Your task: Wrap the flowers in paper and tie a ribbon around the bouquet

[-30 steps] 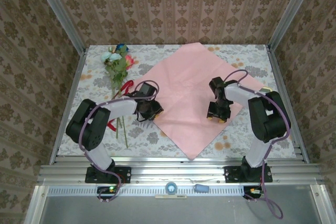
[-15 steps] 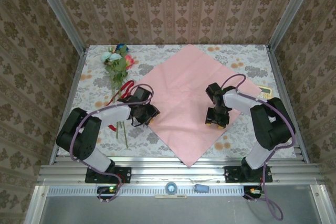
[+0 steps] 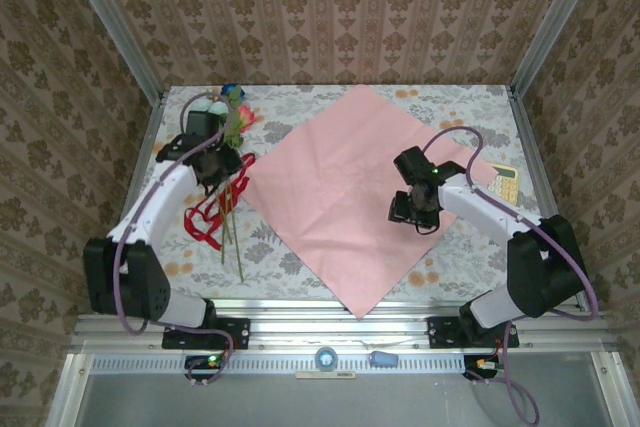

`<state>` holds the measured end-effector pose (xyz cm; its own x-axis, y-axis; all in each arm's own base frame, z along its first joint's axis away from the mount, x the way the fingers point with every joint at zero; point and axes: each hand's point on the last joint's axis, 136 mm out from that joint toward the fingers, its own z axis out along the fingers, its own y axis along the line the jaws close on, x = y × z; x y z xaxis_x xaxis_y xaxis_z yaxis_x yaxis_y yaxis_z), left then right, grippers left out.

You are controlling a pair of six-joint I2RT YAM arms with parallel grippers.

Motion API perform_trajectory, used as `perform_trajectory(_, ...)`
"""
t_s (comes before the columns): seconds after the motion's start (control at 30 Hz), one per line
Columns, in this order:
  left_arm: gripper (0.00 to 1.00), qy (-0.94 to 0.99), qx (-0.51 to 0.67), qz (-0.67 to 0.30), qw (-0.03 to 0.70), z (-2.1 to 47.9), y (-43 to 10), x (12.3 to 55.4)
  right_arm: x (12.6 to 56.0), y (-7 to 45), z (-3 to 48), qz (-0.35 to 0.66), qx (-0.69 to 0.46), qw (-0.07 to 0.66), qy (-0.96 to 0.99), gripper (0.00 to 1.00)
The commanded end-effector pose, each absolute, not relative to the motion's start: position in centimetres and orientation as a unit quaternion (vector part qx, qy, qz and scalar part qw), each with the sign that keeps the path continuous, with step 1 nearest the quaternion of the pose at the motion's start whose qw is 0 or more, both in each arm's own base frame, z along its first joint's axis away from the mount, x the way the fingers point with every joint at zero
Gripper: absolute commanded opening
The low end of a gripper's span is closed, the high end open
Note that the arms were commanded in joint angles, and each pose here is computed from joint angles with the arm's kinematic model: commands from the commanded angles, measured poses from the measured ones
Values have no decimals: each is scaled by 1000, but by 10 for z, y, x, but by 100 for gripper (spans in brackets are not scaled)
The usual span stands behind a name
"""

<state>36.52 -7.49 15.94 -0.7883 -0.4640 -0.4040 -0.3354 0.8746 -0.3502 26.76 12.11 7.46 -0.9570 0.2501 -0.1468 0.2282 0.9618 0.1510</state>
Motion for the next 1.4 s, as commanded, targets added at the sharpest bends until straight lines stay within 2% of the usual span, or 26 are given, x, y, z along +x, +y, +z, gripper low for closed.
perform_trajectory(0.0, 28, 968, -101, -43, 227, 140, -53, 369, 270, 134, 69, 86, 116, 67, 987, 51)
perform_trajectory(0.17, 35, 980, -62, 29, 188, 104, -35, 378, 261, 138, 51, 90, 133, 32, 987, 51)
perform_trajectory(0.37, 35, 983, -45, 48, 169, 74, -30, 386, 257, 138, 47, 87, 133, 25, 987, 52)
perform_trajectory(0.73, 24, 988, -42, 62, 138, 43, -24, 402, 257, 137, 52, 80, 128, 24, 988, 52)
perform_trajectory(1.03, 0, 986, -27, 62, 154, 53, -25, 408, 259, 137, 55, 78, 126, 28, 989, 51)
perform_trajectory(1.23, 0, 981, -26, 56, 185, 81, -26, 405, 261, 138, 56, 78, 126, 31, 988, 51)
perform_trajectory(1.37, 0, 975, -31, 35, 218, 118, -36, 399, 263, 136, 58, 74, 126, 38, 989, 51)
